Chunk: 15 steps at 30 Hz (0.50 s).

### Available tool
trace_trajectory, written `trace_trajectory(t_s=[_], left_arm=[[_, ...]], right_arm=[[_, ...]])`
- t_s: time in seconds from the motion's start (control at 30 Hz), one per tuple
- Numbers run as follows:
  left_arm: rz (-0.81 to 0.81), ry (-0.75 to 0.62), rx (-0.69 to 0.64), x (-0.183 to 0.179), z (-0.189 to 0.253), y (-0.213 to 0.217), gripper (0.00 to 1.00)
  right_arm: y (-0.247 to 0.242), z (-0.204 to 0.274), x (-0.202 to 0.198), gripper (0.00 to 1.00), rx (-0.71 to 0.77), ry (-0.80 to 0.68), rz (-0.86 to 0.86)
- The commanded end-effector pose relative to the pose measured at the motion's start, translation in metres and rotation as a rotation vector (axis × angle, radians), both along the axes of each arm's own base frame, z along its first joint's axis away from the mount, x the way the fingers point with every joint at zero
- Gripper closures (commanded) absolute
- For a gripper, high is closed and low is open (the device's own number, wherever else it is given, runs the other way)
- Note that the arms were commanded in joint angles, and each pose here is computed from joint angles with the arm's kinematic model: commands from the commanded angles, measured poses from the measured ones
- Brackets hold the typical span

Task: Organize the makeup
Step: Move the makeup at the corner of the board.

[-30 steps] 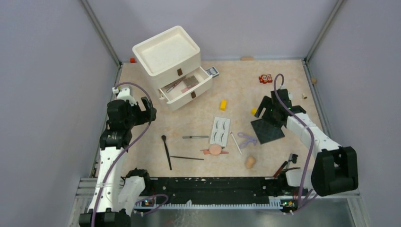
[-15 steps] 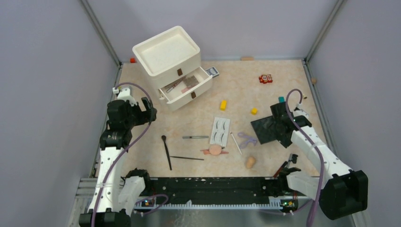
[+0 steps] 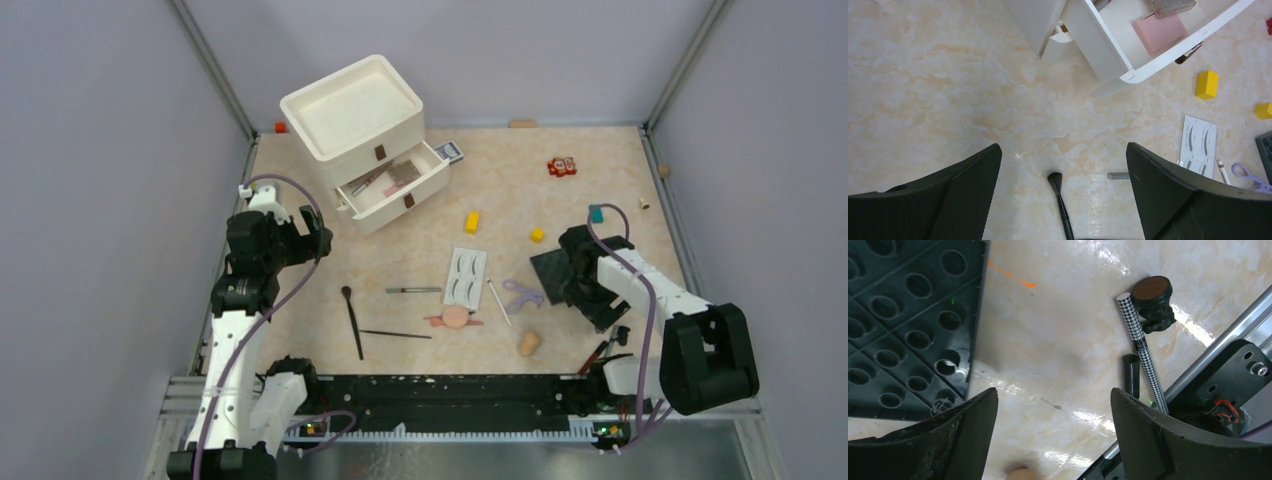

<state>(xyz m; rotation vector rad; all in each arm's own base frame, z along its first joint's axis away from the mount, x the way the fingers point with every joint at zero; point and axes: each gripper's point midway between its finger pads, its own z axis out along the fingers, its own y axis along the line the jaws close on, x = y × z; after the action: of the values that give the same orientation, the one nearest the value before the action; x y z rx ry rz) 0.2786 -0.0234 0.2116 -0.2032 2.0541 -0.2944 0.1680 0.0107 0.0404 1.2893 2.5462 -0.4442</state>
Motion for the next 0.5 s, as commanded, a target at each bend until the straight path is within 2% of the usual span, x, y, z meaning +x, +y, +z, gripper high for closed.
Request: trace_trajectory(t_s=[0.0,0.47], left_arm=[[-0.012,-0.038,-0.013,0.004,0.008,-0.003,0.01],[-0.016,-0.034,-0.017,0.004,0.006,-0.004,0.01]], right_arm=[[0.002,-0.003,-0.006,0.19,0.038,0.000,-0.023],[-0.006,-0.020,-0.032,0.21,0.059,0.075,-0.044]])
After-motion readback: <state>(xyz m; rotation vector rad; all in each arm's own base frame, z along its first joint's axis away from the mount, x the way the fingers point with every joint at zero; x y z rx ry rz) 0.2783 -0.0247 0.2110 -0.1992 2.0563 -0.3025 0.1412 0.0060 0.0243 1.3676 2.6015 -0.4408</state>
